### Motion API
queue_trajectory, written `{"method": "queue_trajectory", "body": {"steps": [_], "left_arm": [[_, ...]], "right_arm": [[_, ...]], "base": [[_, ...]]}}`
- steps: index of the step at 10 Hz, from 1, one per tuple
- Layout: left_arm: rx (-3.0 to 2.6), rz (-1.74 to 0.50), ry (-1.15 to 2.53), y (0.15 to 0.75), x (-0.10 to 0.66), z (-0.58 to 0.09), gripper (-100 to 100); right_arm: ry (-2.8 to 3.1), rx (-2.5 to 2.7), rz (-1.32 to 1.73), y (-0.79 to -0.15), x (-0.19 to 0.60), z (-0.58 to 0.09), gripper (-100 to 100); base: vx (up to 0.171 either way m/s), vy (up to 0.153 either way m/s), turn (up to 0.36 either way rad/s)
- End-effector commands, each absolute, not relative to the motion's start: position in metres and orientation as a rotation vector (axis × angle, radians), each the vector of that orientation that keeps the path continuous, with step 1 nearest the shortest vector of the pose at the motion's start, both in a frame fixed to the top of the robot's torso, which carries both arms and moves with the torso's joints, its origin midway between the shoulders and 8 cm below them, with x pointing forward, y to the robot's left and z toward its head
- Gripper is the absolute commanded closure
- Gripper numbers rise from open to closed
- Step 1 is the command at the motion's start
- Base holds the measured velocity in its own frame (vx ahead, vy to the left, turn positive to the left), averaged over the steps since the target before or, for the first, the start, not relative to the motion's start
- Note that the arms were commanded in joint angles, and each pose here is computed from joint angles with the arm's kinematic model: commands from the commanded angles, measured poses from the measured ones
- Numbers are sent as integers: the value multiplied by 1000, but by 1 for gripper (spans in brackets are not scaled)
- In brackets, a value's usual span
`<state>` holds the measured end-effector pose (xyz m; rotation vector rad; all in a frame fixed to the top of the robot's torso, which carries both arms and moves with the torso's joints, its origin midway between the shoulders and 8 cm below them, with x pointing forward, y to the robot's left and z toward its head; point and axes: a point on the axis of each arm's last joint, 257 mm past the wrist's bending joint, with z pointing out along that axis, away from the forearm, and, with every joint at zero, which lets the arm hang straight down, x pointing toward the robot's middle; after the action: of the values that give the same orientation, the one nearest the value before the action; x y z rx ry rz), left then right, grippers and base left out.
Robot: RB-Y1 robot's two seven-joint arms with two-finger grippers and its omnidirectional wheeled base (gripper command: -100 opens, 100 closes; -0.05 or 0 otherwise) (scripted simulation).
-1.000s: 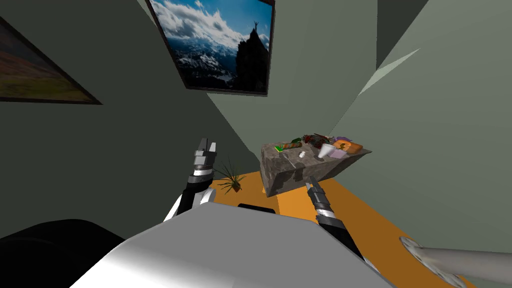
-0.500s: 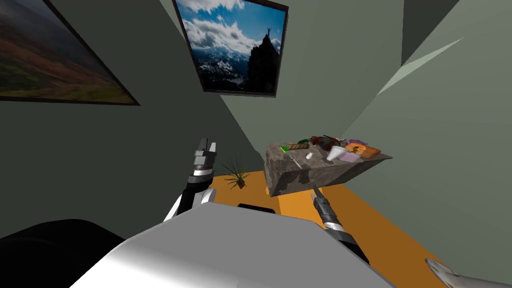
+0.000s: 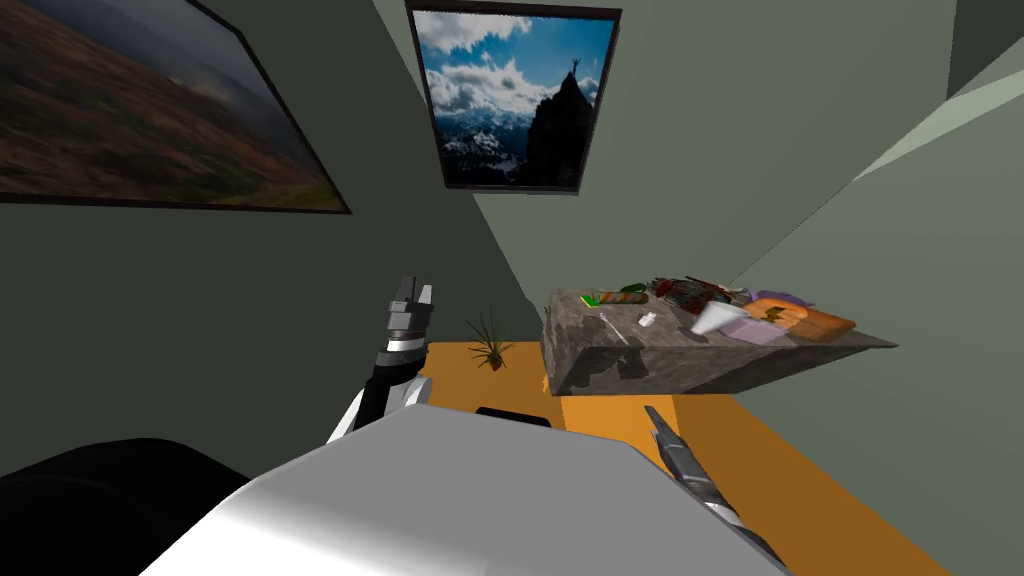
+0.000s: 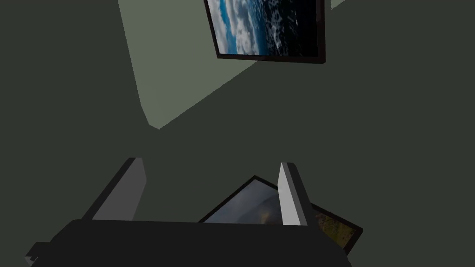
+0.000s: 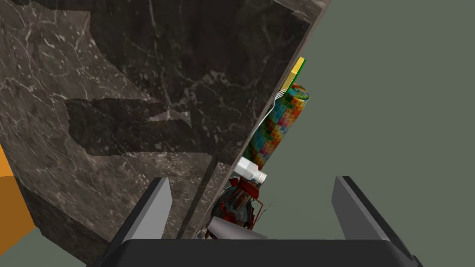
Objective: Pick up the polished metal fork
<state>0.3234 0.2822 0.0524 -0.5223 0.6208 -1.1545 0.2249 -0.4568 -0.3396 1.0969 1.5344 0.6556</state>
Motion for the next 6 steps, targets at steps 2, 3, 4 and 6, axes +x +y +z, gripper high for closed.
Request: {"method": "queue_trajectory", "body": {"steps": [2, 3, 4, 6], "left_arm": [[-522, -1154, 621, 282, 323, 52, 0], [-522, -1154, 621, 282, 323, 52, 0], [-522, -1154, 621, 282, 323, 52, 0], [-522, -1154, 621, 282, 323, 52, 0]], "right_arm": [[1627, 1108, 562, -480, 185, -361, -100], [1640, 1128, 537, -487, 175, -370, -100], [1640, 1128, 537, -487, 175, -370, -100], [1748, 1116, 436, -516, 133, -384, -100]], "base": [[-35, 60, 89], [-13, 44, 118], [0, 13, 11], [4, 51, 262]]}}
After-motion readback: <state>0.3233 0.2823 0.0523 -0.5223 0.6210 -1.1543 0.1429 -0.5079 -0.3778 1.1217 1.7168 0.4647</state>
